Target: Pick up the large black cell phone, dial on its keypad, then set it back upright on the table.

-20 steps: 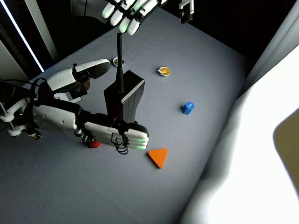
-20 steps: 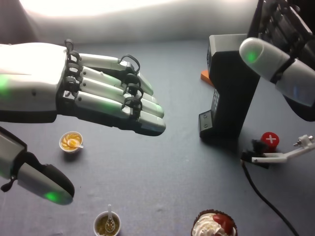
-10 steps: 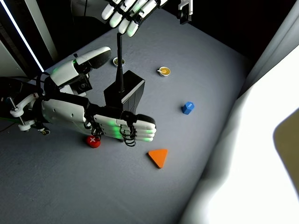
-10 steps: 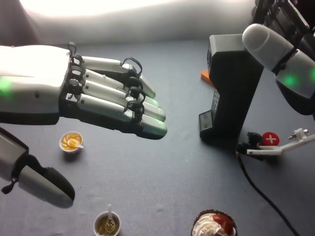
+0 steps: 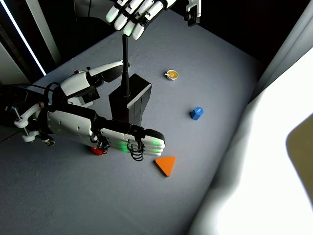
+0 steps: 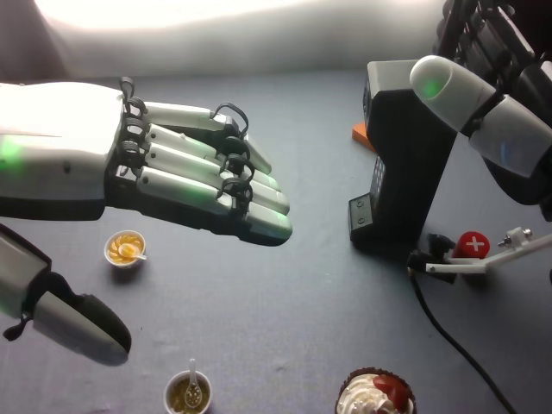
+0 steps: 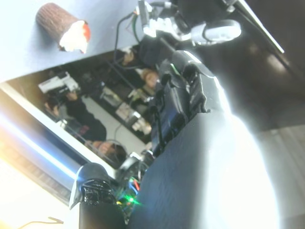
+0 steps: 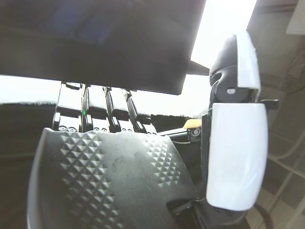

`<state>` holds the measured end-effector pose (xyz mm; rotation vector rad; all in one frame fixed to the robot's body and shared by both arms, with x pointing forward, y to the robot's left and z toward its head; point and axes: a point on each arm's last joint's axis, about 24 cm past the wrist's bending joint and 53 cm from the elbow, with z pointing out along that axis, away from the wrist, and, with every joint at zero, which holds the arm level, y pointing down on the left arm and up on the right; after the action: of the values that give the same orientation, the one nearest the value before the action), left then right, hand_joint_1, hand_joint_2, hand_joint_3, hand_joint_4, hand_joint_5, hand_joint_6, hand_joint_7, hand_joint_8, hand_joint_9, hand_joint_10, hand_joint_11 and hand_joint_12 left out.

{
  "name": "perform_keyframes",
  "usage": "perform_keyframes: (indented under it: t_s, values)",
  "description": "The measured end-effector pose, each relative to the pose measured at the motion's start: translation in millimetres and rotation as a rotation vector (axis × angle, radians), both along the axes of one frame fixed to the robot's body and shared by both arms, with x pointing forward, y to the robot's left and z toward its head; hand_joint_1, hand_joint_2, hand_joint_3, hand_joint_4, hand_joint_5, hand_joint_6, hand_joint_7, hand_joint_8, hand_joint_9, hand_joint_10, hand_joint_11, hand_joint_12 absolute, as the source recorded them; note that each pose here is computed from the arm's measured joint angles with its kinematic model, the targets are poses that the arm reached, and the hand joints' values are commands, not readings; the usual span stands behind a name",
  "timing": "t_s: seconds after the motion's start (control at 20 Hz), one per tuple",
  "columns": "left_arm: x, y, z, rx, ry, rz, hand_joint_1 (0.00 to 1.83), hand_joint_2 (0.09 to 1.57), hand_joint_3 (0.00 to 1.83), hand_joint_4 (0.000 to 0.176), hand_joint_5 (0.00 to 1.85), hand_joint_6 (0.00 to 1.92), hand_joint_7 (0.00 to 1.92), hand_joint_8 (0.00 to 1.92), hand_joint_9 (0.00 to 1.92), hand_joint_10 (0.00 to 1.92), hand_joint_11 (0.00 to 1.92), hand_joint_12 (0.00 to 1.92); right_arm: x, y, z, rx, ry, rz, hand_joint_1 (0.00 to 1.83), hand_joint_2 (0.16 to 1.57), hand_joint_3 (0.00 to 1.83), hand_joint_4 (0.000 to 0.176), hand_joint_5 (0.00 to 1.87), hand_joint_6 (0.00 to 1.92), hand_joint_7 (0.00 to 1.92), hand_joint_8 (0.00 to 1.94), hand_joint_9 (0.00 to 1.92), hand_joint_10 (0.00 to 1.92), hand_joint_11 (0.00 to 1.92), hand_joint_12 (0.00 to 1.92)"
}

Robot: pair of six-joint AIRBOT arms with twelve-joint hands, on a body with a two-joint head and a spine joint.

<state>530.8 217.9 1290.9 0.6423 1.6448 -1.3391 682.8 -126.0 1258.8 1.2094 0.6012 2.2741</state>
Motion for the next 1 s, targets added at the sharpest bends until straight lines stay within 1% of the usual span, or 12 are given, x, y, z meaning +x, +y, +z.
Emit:
perform_keyframes:
  t_s: [0.2,0.5,0.55,0.7,0.85,0.9,1.0]
  values:
    - [1,-0.2,-1,0.002,0.005,0.002,0.23,1.11,0.00,0.000,0.24,0.00,0.29,0.00,0.31,0.00,0.03,0.68,5,-2,-3,0.003,0.006,-0.013,0.90,0.97,0.02,0.000,0.00,0.00,0.00,0.00,0.00,0.00,0.00,0.00]
    - [1,-0.2,-2,0.005,0.007,0.001,0.24,1.11,0.00,0.000,0.25,0.00,0.29,0.00,0.32,0.00,0.02,0.69,5,4,-6,0.004,0.009,-0.002,0.92,0.97,0.01,0.000,0.00,0.00,0.00,0.00,0.00,0.00,0.00,0.00]
    - [1,-0.2,-2,0.006,0.008,0.001,0.23,1.11,0.00,0.000,0.26,0.01,0.29,0.00,0.32,0.00,0.02,0.69,4,5,-6,0.005,0.009,-0.001,0.95,0.97,0.01,0.000,0.00,0.00,0.00,0.00,0.00,0.00,0.00,0.00]
    - [1,-0.2,-2,0.006,0.010,0.002,0.22,1.10,0.00,0.000,0.26,0.00,0.30,0.00,0.34,0.01,0.04,0.68,4,8,-7,0.009,0.014,0.003,0.85,1.00,0.01,0.000,0.00,0.00,0.00,0.00,0.00,0.00,0.00,0.00]
    - [1,-0.1,-2,0.006,0.014,0.002,0.22,1.10,0.00,0.000,0.25,0.00,0.30,0.00,0.34,0.01,0.05,0.68,4,10,-8,0.012,0.016,0.008,0.86,1.01,0.02,0.000,0.00,0.00,0.00,0.00,0.00,0.00,0.00,0.00]
    - [1,-0.2,-3,0.006,0.014,0.001,0.22,1.11,0.00,0.000,0.24,0.00,0.29,0.00,0.32,0.00,0.03,0.67,3,12,-9,0.015,0.019,0.012,0.86,1.02,0.01,0.000,0.00,0.00,0.00,0.00,0.00,0.00,0.00,0.00]
    - [1,-0.1,-3,0.007,0.014,0.002,0.23,1.11,0.00,0.000,0.24,0.00,0.29,0.00,0.31,0.00,0.02,0.67,2,17,-10,0.017,0.022,0.021,0.90,0.99,0.00,0.000,0.00,0.00,0.00,0.00,0.00,0.00,0.00,0.00]
